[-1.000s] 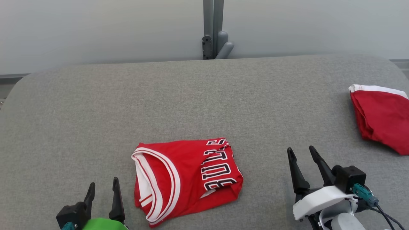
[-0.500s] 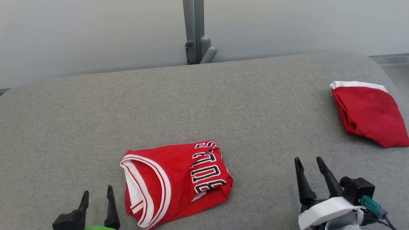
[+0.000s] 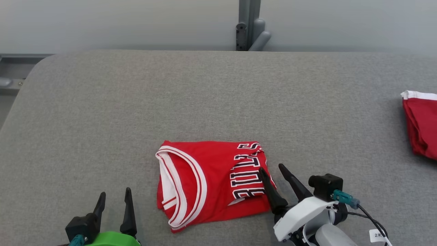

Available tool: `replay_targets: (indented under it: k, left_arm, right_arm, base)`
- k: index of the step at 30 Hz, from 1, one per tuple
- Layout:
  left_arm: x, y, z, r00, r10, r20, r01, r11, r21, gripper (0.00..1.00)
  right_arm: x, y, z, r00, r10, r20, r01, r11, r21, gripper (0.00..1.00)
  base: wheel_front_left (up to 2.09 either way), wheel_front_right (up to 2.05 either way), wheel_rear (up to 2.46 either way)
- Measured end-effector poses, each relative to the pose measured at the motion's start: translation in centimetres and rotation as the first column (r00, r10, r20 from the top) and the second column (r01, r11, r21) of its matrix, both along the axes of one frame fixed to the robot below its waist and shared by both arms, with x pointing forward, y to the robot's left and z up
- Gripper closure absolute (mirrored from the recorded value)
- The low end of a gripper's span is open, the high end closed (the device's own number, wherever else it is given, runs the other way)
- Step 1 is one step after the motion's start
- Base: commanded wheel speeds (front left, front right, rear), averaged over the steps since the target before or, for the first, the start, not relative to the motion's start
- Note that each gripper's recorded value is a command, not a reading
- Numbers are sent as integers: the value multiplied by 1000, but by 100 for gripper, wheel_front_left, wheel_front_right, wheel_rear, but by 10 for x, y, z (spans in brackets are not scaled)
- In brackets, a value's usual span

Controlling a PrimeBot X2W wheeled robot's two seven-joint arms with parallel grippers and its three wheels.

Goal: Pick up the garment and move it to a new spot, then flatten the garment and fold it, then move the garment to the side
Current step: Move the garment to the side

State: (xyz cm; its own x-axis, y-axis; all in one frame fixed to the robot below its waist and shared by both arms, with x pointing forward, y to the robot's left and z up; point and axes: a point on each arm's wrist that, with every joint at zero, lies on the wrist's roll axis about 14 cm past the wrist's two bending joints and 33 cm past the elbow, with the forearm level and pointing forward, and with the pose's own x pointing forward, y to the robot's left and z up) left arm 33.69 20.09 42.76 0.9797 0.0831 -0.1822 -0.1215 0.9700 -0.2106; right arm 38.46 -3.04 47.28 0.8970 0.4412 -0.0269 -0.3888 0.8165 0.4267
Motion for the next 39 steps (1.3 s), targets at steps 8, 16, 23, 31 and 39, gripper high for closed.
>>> replay_targets:
  k: [8,16,23,31,39]
  left_arm:
    - [-16,22,-10,996,75,-38,-75,997,4,0]
    - [-10,20,-8,997,74,-29,-74,997,-11,0]
    - [0,7,2,999,35,8,-35,999,-29,0]
    - [20,-25,22,995,-68,77,71,997,-34,0]
    - [49,-83,36,963,-237,127,243,970,-34,0]
  right_arm:
    - [-11,29,-62,975,102,-197,-114,992,-50,89]
    - [11,7,-42,995,37,-94,-46,994,-97,100]
    - [19,-19,13,993,-29,116,43,991,-126,100]
    - [21,-62,45,969,-130,208,159,978,-131,100]
    - [-3,-117,44,939,-278,201,308,941,-139,100]
  base:
    - [0,0,0]
    - [0,0,0]
    - [0,0,0]
    - [0,0,0]
    - [0,0,0]
